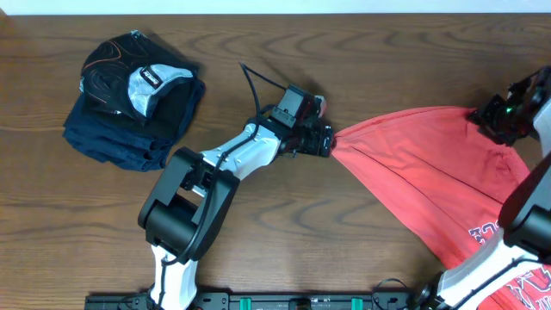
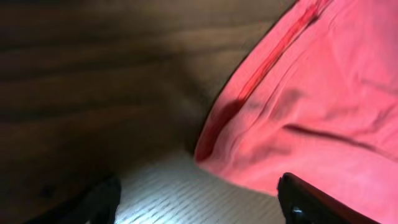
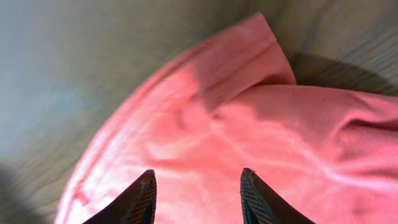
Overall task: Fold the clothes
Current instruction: 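Reach the left gripper to the red t-shirt's left edge and grasp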
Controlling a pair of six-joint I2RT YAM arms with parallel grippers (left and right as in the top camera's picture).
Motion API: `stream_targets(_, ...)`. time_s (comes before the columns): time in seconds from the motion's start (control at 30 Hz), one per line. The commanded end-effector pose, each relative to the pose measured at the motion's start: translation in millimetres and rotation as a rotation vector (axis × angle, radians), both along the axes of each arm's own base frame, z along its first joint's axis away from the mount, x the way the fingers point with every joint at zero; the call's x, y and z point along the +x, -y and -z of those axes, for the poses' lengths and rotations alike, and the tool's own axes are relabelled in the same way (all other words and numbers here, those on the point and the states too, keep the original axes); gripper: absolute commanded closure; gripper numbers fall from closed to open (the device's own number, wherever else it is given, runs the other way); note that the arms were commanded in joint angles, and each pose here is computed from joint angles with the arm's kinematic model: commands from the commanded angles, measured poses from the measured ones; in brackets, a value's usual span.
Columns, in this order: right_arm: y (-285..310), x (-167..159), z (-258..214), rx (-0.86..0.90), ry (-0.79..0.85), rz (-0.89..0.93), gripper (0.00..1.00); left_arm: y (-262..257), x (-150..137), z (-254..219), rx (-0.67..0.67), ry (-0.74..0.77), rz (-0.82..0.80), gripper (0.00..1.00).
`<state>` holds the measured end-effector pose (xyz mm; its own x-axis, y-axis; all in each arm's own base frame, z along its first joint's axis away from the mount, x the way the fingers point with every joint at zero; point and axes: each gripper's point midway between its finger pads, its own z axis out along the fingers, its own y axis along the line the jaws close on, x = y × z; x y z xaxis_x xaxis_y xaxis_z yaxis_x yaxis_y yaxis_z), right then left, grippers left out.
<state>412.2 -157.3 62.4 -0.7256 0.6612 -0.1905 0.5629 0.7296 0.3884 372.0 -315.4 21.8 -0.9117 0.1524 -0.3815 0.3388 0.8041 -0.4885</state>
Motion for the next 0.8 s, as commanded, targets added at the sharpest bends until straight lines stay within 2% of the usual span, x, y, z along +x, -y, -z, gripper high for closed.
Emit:
stream_targets(0.0, -5.0, 3.7, -44.5, -0.015, 0.107, -0.034, 0.57, 0.3, 1.2, 17.1, -0.003, -0.062, -0.068, 0.33)
stream_targets(0.07, -5.7, 2.3, -58.7, -0.029, 0.131, -0.034, 0.57, 0.7, 2.0, 22.0, -0.009, -0.08, -0.092, 0.41)
stream_targets(0.3, -6.8, -1.4, -95.1, -0.074, 0.201, -0.034, 0.57, 14.8, -8.4, 30.2, -0.074, -0.149, -0.064, 0.46)
stream_targets(0.53, -5.6, -8.3, -94.2, -0.083, 0.173, -0.023, 0.56, 34.7, -27.1, 35.7, -0.078, -0.163, -0.007, 0.47)
stream_targets(0.67, -6.1, -9.4, -93.8, -0.081, 0.168, -0.023, 0.56, 36.8, -29.7, 39.0, -0.06, -0.154, -0.005, 0.66)
stream_targets(0.77, -3.6, -11.7, -92.0, -0.094, 0.154, -0.016, 0.55, 35.0, -27.6, 39.5, -0.053, -0.144, -0.005, 0.88)
